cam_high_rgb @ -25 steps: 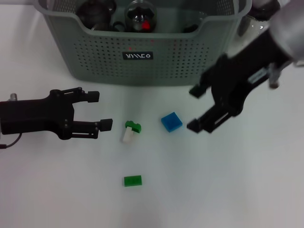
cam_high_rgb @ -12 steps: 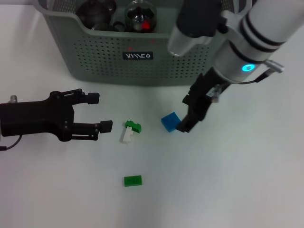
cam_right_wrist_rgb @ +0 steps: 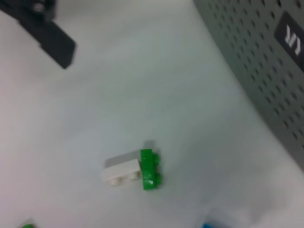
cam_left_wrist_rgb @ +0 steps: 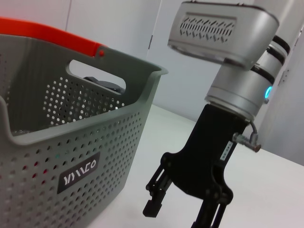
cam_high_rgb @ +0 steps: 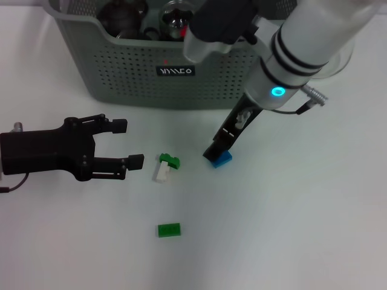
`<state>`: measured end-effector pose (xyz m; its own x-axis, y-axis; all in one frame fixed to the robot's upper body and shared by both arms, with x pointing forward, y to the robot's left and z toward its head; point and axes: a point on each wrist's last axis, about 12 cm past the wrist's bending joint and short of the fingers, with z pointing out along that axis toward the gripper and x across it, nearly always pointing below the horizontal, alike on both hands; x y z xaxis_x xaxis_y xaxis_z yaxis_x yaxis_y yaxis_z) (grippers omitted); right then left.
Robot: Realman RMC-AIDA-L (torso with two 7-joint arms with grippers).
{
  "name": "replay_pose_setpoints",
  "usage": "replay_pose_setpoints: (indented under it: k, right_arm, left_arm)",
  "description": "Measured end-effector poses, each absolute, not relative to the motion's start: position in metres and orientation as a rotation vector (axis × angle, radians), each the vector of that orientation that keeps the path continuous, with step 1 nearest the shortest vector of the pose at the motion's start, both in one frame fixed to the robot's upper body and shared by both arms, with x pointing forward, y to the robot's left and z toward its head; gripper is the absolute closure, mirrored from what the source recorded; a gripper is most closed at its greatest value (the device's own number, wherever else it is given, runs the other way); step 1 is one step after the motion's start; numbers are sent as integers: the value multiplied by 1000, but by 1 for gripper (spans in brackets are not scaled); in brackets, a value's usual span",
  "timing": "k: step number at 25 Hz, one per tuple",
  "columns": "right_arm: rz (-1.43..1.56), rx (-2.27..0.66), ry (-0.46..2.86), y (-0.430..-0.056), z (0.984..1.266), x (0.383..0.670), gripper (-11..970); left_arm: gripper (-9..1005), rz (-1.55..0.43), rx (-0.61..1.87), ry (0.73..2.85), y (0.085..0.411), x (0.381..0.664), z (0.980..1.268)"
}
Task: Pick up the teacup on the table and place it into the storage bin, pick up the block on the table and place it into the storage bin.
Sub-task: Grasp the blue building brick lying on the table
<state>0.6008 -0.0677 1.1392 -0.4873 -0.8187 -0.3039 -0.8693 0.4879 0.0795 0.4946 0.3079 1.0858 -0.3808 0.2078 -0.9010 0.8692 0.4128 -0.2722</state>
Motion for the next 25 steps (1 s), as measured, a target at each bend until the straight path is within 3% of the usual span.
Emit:
replay_pose_setpoints:
  k: [25]
  right_arm:
    - [267, -1326, 2567, -55, 1113, 592, 145]
  left_arm:
    - [115, -985, 929, 1832, 308, 496, 1086]
